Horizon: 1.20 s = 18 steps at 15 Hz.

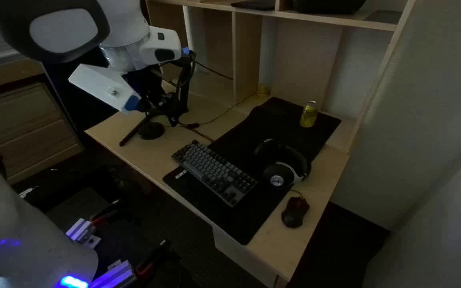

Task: Hang the headphones behind the computer then move the lamp to the right

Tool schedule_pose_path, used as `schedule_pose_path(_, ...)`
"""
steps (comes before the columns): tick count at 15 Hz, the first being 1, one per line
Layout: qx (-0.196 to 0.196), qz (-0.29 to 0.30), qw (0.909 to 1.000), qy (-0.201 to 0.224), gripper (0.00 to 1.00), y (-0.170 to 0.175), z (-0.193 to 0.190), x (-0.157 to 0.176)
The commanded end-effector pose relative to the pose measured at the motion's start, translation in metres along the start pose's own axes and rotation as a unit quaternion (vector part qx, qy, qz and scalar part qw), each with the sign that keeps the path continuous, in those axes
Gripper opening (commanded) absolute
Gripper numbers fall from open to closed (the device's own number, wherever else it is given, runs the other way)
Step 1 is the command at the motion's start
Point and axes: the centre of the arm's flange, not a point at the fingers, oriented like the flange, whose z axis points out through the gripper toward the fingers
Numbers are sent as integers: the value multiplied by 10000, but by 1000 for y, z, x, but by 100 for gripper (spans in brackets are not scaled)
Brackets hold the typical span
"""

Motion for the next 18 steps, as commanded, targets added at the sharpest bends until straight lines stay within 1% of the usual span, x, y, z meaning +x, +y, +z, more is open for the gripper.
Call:
schedule_pose_path(1, 0, 0, 10000, 0, 100, 0, 0, 0)
schedule_pose_path(4, 0, 1, 10000, 0, 100, 0, 0, 0)
schedule_pose_path(5, -120, -13, 9997, -189, 100, 1, -2, -2)
schedule_pose_path(6, -232, 286, 9986, -383, 100, 0, -3, -5)
schedule_pose_path(7, -190, 708, 9962, -466, 100, -5, -3, -9)
schedule_pose_path(8, -38, 1000, 9936, -520, 100, 19, -58, 37)
schedule_pose_path(9, 54, 1253, 9902, -609, 100, 26, -59, 39)
schedule_pose_path(10, 47, 1540, 9865, -547, 100, 34, -75, 45)
schedule_pose_path(12, 71, 2077, 9773, -404, 100, 58, -111, 61)
schedule_pose_path(14, 130, 2606, 9647, -362, 100, 82, -149, 77)
schedule_pose_path(15, 34, 2160, 9762, -194, 100, 56, -117, 42)
schedule_pose_path(16, 56, 2335, 9722, -188, 100, 66, -130, 48)
schedule_pose_path(18, 63, 2461, 9690, -211, 100, 74, -138, 57)
